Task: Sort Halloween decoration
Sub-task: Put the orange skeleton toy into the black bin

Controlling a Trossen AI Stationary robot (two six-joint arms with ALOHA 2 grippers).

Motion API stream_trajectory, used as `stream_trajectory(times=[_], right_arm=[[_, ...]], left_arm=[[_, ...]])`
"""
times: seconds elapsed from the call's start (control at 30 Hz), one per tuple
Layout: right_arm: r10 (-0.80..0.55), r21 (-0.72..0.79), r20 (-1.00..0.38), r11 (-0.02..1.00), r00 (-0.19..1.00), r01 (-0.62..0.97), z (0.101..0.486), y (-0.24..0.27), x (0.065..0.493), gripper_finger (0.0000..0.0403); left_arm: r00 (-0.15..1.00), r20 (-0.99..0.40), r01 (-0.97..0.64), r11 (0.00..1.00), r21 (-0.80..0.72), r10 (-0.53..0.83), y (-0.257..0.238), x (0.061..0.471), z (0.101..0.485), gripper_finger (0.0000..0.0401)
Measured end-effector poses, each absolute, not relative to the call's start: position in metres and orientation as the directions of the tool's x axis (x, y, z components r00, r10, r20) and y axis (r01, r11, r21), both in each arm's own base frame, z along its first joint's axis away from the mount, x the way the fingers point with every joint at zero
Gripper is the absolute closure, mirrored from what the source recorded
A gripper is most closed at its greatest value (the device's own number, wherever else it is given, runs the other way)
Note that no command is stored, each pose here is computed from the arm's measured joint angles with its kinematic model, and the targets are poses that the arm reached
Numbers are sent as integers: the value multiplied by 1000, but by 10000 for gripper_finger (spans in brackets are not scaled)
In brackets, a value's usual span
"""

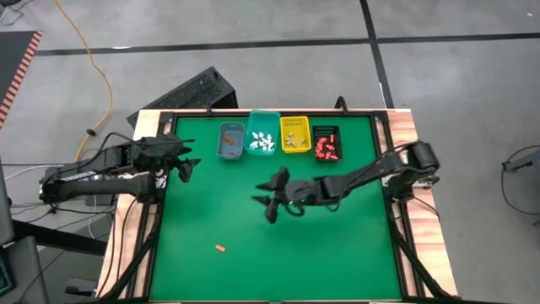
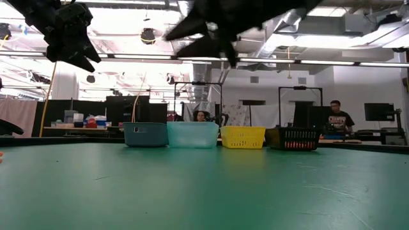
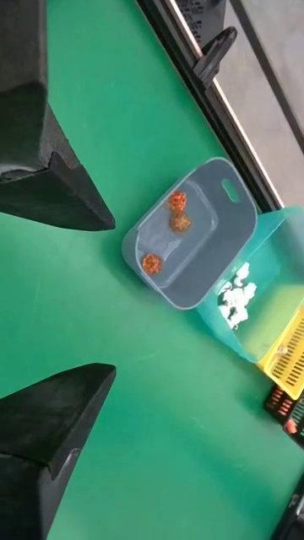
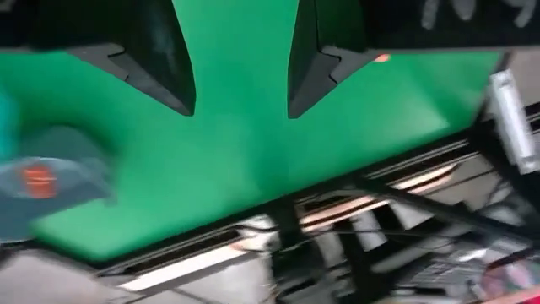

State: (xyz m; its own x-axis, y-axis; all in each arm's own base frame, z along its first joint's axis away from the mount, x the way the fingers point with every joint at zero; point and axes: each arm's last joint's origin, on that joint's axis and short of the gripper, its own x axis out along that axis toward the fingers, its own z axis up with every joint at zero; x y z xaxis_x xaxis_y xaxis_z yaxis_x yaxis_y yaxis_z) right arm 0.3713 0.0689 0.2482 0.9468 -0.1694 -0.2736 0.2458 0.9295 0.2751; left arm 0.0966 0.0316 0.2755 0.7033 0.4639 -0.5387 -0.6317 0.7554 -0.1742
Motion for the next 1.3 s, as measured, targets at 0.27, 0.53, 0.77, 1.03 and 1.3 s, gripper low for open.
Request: stream_trajectory(times=[0.27, 0.53, 0.77, 1.03, 1.3], right_arm=[[-75, 270, -276, 951, 958, 153, 236, 115, 432, 219], [-44, 239, -332, 962, 942, 129, 219, 148, 476, 219], [-47, 211, -342, 969, 939, 125, 202, 168, 500, 219], [-94, 153, -369, 975, 925, 160, 189, 191, 503, 219], [-108, 107, -387, 981, 916, 161, 177, 206, 499, 219]], left_arm=[[705, -539, -624, 764, -163, 460, 31, 97, 276, 140], [723, -544, -587, 794, -159, 426, 30, 97, 275, 140], [727, -545, -573, 807, -146, 417, 30, 97, 275, 140], [735, -548, -560, 814, -156, 400, 30, 98, 275, 140], [735, -548, -560, 814, -156, 400, 30, 98, 275, 140]])
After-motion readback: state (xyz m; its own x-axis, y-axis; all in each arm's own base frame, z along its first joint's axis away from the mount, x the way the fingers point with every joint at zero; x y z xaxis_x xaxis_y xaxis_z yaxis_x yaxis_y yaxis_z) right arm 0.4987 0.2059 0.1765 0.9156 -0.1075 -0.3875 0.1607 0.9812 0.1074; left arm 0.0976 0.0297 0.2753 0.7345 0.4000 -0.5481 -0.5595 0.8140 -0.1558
